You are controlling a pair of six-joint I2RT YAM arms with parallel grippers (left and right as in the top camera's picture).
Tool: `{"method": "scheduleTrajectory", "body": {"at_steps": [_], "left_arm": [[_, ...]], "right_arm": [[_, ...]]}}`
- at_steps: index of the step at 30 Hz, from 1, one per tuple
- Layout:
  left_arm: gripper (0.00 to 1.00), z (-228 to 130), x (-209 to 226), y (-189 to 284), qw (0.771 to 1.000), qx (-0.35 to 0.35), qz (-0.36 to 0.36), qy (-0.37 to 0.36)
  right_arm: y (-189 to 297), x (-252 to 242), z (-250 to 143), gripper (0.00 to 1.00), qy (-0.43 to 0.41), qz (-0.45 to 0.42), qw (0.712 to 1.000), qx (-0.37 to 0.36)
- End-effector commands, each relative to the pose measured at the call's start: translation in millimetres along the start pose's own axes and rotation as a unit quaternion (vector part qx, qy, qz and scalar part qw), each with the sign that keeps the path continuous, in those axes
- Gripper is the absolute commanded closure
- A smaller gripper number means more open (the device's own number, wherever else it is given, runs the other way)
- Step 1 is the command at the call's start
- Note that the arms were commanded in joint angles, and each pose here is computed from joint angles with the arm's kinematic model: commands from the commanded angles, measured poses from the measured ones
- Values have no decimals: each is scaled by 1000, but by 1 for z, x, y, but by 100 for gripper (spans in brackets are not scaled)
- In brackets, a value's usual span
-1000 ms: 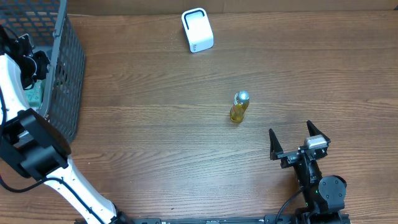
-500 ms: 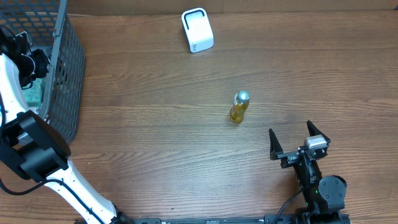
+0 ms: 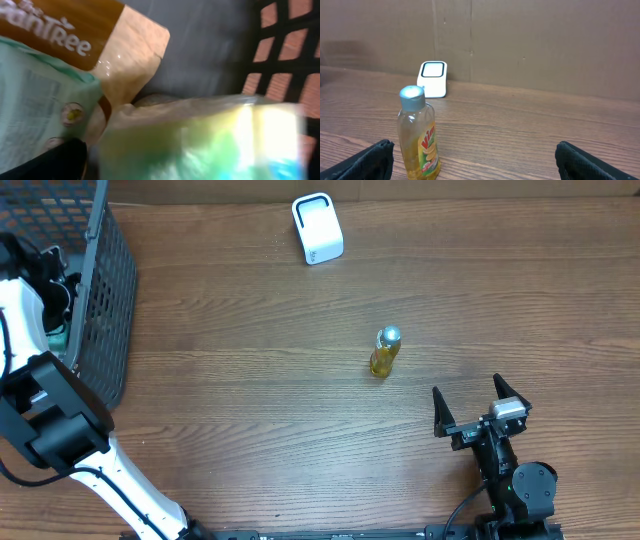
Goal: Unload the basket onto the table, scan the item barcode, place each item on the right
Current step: 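Reach the left gripper back into the basket toward the green-lidded tub, then grasp the green-lidded white tub with the left gripper and lift it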
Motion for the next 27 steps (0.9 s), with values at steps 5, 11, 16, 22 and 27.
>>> {"method": "scheduleTrajectory", "body": {"at_steps": [5, 11, 16, 22, 27], "left_arm": [[22, 4, -4, 12, 1000, -25, -7, -15], [37, 6, -4, 13, 999, -30, -7, -17], [55, 16, -11, 37, 998, -55, -10, -23], [56, 36, -31, 108, 990, -139, -21, -26], [60, 38, -56, 206, 965, -256, -39, -39]], "right_arm": [[0, 0, -3, 0, 1, -4, 1000, 1], [0, 0, -3, 0, 1, -4, 1000, 1], [0, 0, -3, 0, 1, -4, 1000, 1], [0, 0, -3, 0, 1, -4, 1000, 1], [0, 0, -3, 0, 1, -4, 1000, 1]]}}
Point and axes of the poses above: each gripper's point midway between its finger pads, its own y axis back along the fingers, its own x axis along the line the jaws close on, z = x × y, the point moved 9 cm from there along y, back along the fingers, and after that the axes turned 11 degrees about y, right-handed, at the moved point
